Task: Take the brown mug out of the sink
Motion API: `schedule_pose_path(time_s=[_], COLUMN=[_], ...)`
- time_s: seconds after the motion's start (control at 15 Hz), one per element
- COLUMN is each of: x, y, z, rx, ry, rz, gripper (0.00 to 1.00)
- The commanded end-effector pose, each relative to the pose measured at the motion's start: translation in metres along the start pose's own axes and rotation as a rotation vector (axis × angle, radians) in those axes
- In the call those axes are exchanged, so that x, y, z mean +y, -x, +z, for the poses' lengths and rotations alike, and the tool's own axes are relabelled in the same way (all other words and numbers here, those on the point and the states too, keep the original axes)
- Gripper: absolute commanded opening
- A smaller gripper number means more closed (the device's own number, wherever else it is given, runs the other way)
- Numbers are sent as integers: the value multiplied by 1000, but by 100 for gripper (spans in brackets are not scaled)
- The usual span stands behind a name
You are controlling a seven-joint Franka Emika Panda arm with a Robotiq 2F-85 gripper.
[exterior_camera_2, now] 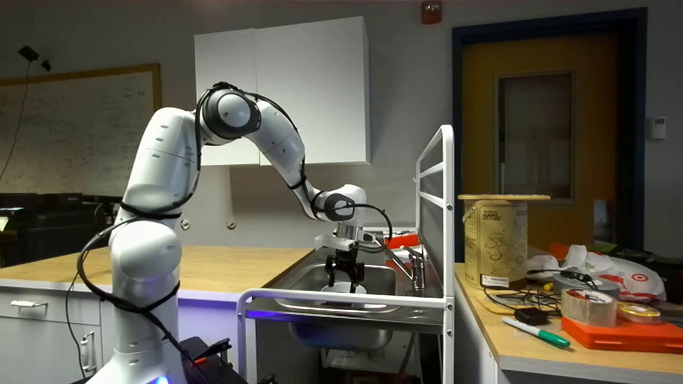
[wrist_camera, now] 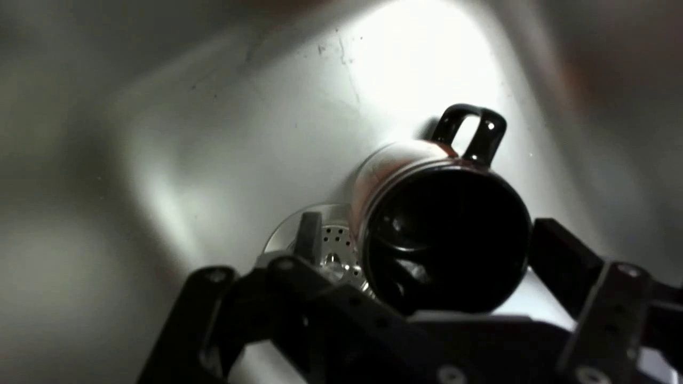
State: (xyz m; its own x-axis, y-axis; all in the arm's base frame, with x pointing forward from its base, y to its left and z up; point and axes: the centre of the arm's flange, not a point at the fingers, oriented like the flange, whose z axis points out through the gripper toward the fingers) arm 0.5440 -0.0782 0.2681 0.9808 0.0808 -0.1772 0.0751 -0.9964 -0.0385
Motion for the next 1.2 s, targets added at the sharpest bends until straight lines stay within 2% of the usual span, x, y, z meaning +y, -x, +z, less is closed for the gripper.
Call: schedule_pose_path(time_s=[0.0, 0.2, 0.27, 0.33, 0.4, 0.47, 0.87, 1.13], x=[5, 18, 22, 25, 29, 32, 39, 40], y=[-1, 8, 9, 11, 14, 16, 24, 22], z=[25, 52, 59, 64, 70, 73, 69, 60], rx=[-76, -120, -122, -126, -135, -144, -158, -152], ry=[30, 39, 38, 41, 45, 46, 54, 35], rz=[-42, -54, -52, -51, -52, -52, -65, -65], gripper=[100, 100, 91, 75, 69, 59, 14, 7])
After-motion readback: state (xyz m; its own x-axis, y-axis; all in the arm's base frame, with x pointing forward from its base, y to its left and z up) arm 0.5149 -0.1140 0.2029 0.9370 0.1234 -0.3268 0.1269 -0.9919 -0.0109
